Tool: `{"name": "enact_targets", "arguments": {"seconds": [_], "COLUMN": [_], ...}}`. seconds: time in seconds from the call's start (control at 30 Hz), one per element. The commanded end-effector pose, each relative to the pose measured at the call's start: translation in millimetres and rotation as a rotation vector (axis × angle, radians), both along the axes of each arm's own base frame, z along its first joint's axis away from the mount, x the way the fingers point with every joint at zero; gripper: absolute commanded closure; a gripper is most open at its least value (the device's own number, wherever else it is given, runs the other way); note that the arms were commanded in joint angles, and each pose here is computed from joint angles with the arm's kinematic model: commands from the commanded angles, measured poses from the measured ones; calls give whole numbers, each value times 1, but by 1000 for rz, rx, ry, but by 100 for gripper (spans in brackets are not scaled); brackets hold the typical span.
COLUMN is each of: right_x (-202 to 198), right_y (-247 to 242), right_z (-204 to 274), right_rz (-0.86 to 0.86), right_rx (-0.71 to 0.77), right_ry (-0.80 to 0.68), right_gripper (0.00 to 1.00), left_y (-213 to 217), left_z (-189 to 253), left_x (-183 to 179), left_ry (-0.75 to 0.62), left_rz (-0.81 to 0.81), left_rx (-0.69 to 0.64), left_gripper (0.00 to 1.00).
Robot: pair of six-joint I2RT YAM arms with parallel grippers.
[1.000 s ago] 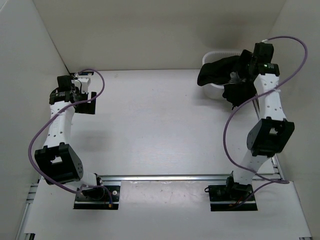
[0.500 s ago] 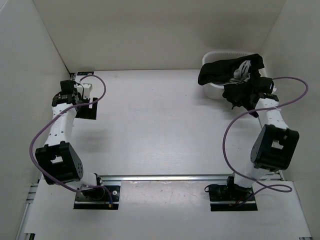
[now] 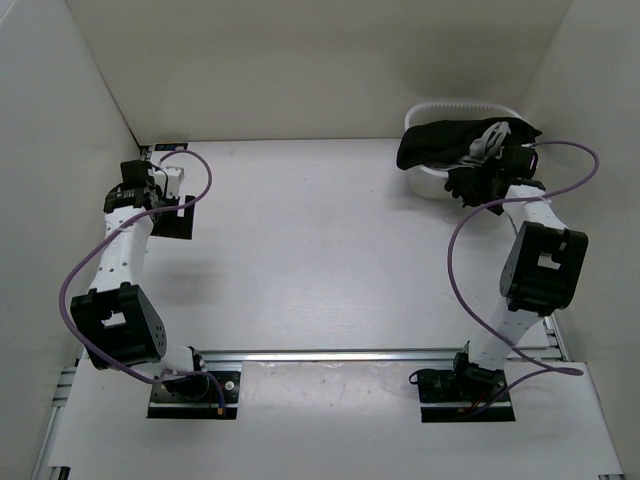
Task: Fold and stack the trousers
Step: Grab the trousers from the pile
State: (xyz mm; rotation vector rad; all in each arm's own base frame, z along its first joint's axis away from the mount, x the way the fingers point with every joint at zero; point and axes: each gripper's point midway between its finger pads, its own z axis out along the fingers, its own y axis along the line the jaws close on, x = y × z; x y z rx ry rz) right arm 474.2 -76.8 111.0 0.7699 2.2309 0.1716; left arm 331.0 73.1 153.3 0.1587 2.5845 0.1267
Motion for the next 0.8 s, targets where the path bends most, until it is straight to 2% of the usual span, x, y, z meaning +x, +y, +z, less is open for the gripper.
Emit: {"name": "enact_targets", "arguments": {"seconds": [0.0,0.1,0.13,0.37,0.47,0.6,0.63,0.73,0.77], "right_x": [34,31,29,14,7,0,2,10,6], "right_y": [0,-2,-3,-5,-2,-6,-7,7,31], "right_z": [45,47,48,102,151,229,281,357,416], "right_rz": [27,15,30,31,45,23,24,89,160], "right_rx": [-19,-28,-42,-107,-131,-189,-223,-237,-243], "right_ry": [-170,-168,-149,-250,-337,-463,-562,-719,-864], "right_gripper": [64,85,100,100,100,100,100,100,100], "left_y": [2,2,2,2,2,3,1,2,3], "left_z": [21,17,17,21,21,22,25,27,33], "left_x": [3,1,1,3,3,6,8,14,17], "left_ry": [-59,-50,-50,-59,-59,-62,-73,-74,-91], "left_rz": [0,0,0,0,0,0,-6,-6,-6], "left_rx": [29,27,27,29,29,30,23,23,26], "left_gripper": [0,0,0,0,0,0,0,0,0]}}
